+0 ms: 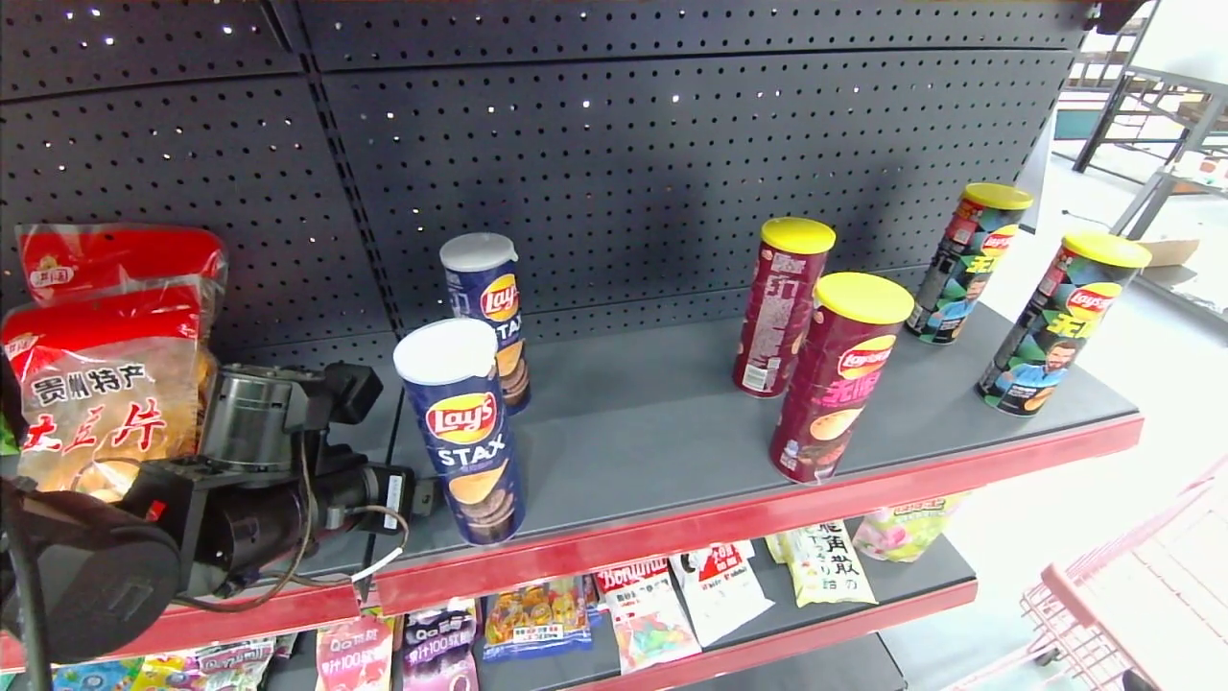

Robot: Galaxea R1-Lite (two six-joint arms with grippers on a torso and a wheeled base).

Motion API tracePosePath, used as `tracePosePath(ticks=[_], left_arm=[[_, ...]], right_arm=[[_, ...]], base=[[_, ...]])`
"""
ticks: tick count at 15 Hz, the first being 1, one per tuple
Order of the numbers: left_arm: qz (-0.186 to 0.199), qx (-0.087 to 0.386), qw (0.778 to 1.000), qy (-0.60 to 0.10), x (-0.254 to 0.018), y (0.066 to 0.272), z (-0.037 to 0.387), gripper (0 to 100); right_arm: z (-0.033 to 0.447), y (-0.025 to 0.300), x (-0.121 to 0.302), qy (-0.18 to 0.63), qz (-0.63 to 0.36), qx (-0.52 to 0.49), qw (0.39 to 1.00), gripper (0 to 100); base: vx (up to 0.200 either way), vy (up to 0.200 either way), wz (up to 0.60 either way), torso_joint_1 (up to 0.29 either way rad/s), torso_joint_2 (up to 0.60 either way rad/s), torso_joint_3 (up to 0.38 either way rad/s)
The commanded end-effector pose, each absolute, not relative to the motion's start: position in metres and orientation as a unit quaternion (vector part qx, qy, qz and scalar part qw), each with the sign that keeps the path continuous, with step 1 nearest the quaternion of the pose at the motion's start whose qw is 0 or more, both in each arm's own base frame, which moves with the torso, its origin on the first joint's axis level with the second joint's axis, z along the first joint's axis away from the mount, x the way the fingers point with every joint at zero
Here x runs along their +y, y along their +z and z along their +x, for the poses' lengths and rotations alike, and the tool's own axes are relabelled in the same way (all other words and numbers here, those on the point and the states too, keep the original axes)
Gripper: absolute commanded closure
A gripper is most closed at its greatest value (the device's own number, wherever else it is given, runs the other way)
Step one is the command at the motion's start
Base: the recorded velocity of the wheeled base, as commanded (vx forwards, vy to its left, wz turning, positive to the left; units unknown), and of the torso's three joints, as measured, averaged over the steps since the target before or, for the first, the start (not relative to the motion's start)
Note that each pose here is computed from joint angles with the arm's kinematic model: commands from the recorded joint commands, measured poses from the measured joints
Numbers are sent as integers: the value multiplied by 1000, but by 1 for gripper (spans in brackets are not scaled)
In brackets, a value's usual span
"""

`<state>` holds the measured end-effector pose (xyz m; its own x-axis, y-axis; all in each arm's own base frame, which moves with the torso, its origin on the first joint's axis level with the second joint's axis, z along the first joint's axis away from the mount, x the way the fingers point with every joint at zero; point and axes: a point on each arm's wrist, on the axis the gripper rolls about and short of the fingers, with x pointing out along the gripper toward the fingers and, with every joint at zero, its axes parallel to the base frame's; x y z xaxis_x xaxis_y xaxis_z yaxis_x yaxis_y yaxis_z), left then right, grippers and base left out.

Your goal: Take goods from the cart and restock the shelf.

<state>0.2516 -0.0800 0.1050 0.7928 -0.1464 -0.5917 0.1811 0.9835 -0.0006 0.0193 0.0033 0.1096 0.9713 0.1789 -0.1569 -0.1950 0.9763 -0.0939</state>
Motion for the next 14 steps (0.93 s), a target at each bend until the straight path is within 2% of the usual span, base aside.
tracePosePath(ticks=[1, 6, 9, 11, 12, 13, 14], left_arm=[[26, 307, 947, -86, -80, 107, 252, 0], [24, 299, 950, -81, -78, 111, 248, 0], [18, 239, 970, -37, -54, 141, 214, 0], [13, 195, 981, 16, -34, 161, 190, 0], [30, 187, 981, 39, -20, 171, 169, 0], [35, 187, 981, 41, -17, 174, 162, 0], [49, 197, 979, 25, -10, 189, 117, 0]], right_arm=[[20, 110, 3, 95, -55, 75, 991, 0], [20, 111, 4, 101, -54, 74, 991, 0], [24, 110, 6, 133, -57, 99, 985, 0], [29, 118, 8, 135, -68, 122, 981, 0], [36, 128, 10, 133, -85, 141, 977, 0], [37, 132, 10, 131, -88, 145, 977, 0], [48, 148, 13, 130, -91, 152, 976, 0]], base=[[0, 0, 0, 0, 0, 0], [0, 0, 0, 0, 0, 0], [0, 0, 0, 0, 0, 0], [0, 0, 0, 0, 0, 0], [0, 0, 0, 0, 0, 0], [0, 0, 0, 0, 0, 0], [0, 0, 0, 0, 0, 0]])
